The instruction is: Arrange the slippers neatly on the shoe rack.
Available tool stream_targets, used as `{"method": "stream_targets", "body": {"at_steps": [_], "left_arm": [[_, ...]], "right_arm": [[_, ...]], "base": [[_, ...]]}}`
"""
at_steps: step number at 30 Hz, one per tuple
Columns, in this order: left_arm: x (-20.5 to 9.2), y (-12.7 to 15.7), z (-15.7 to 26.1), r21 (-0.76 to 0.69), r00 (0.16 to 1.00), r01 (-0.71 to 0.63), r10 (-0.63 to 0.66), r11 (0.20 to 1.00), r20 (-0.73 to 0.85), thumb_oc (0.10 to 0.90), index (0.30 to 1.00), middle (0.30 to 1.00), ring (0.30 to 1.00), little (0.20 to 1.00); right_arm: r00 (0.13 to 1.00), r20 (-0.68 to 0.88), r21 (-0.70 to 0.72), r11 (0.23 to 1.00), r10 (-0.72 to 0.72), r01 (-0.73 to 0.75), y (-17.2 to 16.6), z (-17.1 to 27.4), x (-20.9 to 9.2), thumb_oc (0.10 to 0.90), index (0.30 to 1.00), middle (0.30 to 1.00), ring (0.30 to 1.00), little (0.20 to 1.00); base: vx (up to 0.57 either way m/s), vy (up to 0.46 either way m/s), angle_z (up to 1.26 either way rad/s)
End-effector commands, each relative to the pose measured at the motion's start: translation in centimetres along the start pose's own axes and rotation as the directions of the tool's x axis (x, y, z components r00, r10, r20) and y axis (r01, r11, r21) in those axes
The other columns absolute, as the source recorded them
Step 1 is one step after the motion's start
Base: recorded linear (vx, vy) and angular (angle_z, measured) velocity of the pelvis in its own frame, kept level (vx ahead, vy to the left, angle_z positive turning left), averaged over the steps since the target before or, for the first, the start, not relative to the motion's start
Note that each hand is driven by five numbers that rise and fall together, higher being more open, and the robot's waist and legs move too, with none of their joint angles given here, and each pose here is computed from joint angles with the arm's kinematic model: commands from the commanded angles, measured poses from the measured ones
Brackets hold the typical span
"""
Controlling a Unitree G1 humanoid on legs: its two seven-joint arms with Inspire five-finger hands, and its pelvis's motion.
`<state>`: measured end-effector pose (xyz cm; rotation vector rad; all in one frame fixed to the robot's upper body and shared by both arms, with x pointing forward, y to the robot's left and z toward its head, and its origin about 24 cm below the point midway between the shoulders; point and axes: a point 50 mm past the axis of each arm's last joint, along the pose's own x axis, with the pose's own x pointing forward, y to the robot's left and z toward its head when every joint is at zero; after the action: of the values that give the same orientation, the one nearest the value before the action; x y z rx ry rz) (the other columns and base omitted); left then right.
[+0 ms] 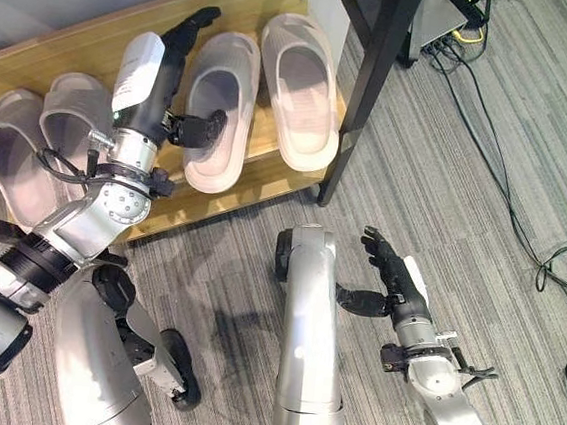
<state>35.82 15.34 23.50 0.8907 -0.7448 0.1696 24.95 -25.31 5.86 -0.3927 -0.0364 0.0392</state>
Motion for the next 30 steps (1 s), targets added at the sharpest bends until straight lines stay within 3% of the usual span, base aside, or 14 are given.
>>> {"method": "stream_targets", "body": {"at_steps": [1,9,19,26,30], "left_arm": [[2.8,5.1,4.5,-0.135,0.952,-0.194,0.22,0.972,0.214,0.8,0.9,0.9,0.9,0.9],[1.3,6.3,5.1,-0.36,0.947,-0.168,0.252,0.918,0.199,0.8,0.9,0.9,0.9,0.9],[-3.1,7.4,4.5,-0.558,0.973,-0.005,0.134,0.83,0.19,0.8,0.9,0.9,0.9,0.9],[-4.9,8.2,4.4,-0.567,0.976,0.094,0.036,0.818,0.213,0.8,0.9,0.9,0.9,0.9],[-6.3,7.3,4.1,-0.533,0.972,0.191,-0.085,0.824,0.217,0.8,0.9,0.9,0.9,0.9]], "right_arm": [[0.967,0.255,-0.004,1.0,-0.02,0.022,-1.2,5.1,0.7,0.8,0.9,0.9,0.9,0.9],[0.972,0.233,-0.015,0.999,-0.03,0.035,-1.1,4.7,0.5,0.8,0.9,0.9,0.9,0.9],[0.981,0.187,-0.003,0.998,-0.058,0.059,-1.5,3.8,-0.4,0.8,0.9,0.9,0.9,0.9],[0.984,0.172,-0.006,0.998,-0.056,0.058,-1.8,3.5,-0.7,0.8,0.9,0.9,0.9,0.9],[0.985,0.167,-0.015,0.998,-0.052,0.055,-2.0,3.4,-0.9,0.8,0.9,0.9,0.9,0.9]], "base": [[0.0,0.0,0.0],[0.0,0.0,0.0],[0.0,0.0,0.0],[0.0,-0.002,0.01],[0.0,0.0,0.0]]}}
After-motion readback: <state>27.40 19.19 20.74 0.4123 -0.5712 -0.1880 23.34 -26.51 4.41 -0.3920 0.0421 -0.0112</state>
